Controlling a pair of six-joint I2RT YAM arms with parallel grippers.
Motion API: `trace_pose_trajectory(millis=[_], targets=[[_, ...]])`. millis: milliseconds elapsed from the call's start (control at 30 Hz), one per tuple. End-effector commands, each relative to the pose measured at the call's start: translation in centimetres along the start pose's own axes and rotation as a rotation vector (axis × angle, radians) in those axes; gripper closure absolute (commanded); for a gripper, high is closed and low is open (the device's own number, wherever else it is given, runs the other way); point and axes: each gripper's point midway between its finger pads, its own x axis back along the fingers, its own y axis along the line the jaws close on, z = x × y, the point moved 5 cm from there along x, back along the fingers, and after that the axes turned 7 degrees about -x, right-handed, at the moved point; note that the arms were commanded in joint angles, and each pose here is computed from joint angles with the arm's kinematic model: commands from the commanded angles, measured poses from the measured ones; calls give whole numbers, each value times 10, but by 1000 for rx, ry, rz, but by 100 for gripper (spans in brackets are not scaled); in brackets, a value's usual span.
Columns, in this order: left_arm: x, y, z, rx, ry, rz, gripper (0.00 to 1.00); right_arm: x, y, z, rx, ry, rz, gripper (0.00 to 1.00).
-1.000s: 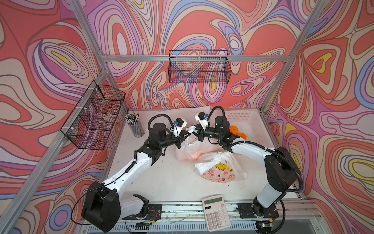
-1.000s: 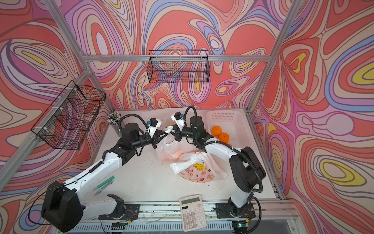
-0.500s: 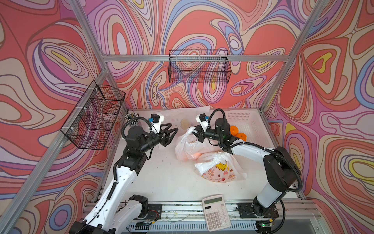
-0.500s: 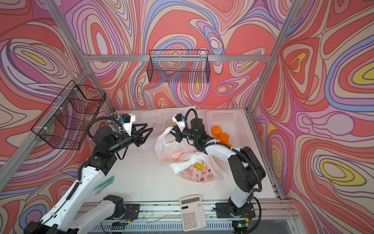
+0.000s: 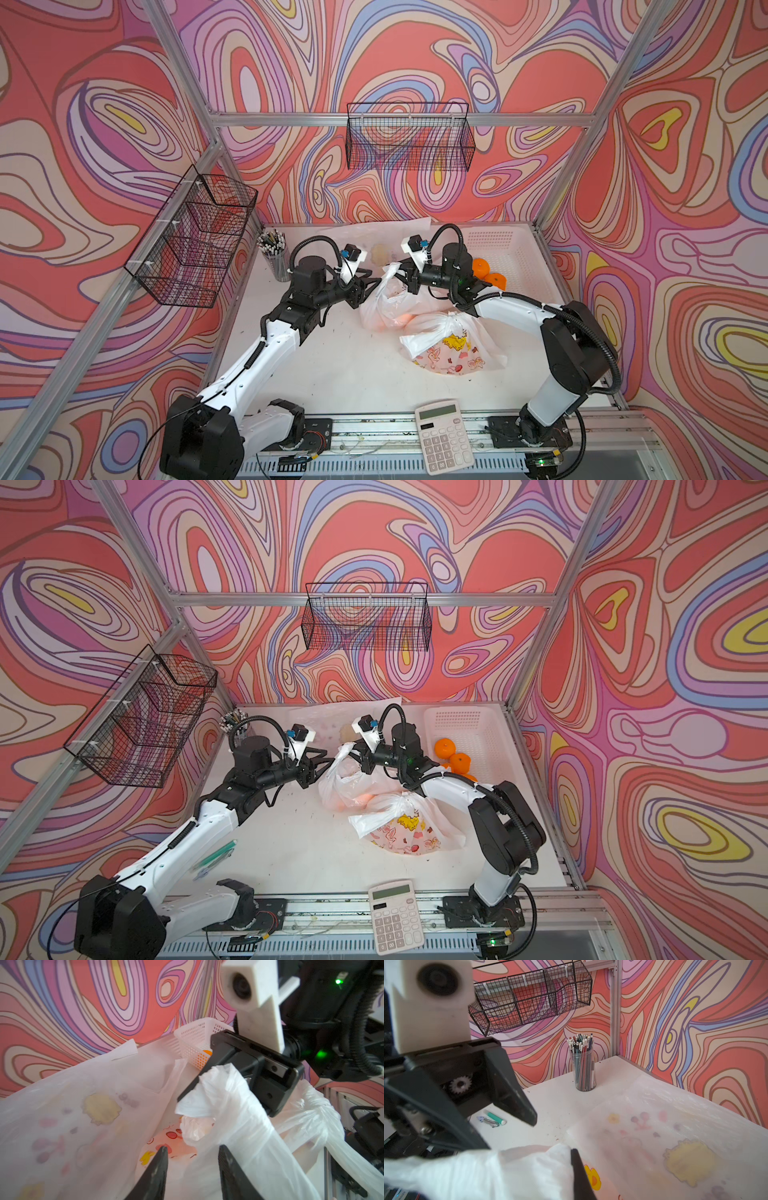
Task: Place the oranges into plastic bags & tie knots
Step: Tie the plastic bag at the center of the board.
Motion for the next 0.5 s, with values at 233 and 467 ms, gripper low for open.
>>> trace_pose_trajectory(millis=[233, 467], targets=[[-35, -15, 4, 12, -71, 43, 60, 3, 18, -10, 56, -73, -118, 100], [-21, -20, 1, 43, -86, 33, 55, 6, 18, -6, 91, -97, -102, 100]])
